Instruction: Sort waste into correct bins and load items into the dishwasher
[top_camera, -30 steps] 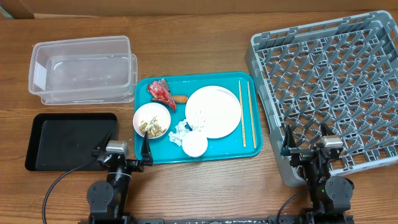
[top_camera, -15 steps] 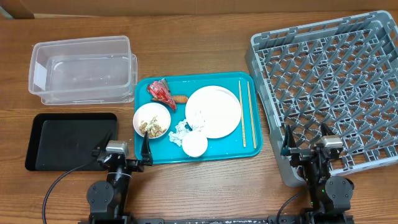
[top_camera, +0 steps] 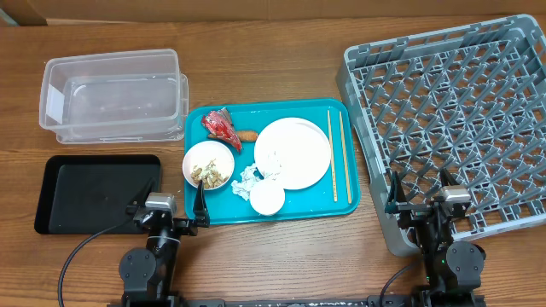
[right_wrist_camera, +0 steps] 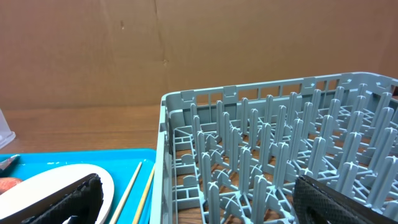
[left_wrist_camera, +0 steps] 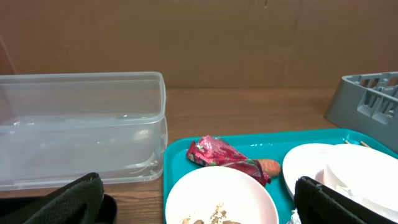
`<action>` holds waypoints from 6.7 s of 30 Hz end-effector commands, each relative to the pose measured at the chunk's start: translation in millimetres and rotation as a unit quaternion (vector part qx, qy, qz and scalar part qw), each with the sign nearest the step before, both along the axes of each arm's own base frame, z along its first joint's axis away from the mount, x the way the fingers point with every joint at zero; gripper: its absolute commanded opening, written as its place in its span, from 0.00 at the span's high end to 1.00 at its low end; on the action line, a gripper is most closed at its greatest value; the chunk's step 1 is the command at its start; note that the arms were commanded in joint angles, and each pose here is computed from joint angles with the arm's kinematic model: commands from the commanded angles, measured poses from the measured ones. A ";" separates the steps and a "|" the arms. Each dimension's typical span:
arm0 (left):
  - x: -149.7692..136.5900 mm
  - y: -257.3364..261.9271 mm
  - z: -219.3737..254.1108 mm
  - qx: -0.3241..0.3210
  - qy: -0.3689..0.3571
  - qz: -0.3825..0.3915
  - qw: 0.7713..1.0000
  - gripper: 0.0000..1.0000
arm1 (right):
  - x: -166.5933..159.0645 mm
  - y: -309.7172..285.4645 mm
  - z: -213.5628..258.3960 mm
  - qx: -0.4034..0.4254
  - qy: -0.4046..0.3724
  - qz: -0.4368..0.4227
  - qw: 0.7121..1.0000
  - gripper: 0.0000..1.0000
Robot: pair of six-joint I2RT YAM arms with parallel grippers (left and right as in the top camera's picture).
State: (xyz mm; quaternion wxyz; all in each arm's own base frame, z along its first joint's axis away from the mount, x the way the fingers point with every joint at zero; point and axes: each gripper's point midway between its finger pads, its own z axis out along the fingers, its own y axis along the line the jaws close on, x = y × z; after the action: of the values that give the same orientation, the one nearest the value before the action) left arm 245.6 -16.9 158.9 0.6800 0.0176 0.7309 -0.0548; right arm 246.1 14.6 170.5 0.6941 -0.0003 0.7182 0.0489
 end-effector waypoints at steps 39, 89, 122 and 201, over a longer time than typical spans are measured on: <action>-13.1 5.9 79.2 0.009 0.124 0.016 0.992 0.00 | -11.5 4.4 76.0 0.055 0.062 0.010 0.997 0.00; 21.1 -132.7 -94.6 0.085 0.621 -0.176 0.759 0.27 | 0.6 35.7 60.5 0.076 0.296 0.084 0.949 0.00; 59.1 -262.1 120.7 -0.240 0.364 -0.626 0.646 0.96 | -6.3 145.4 111.7 0.095 0.182 0.497 0.843 0.00; 91.2 -38.3 66.2 -0.051 0.449 -0.026 0.892 0.00 | 72.8 -121.0 115.9 0.087 0.381 -0.208 0.897 0.70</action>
State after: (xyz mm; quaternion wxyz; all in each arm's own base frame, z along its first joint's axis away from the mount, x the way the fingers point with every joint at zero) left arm 335.4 -74.2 218.4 0.2587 -0.0015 0.9522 -0.1626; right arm 321.9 -53.3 289.6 0.3811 0.1628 0.9087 0.0509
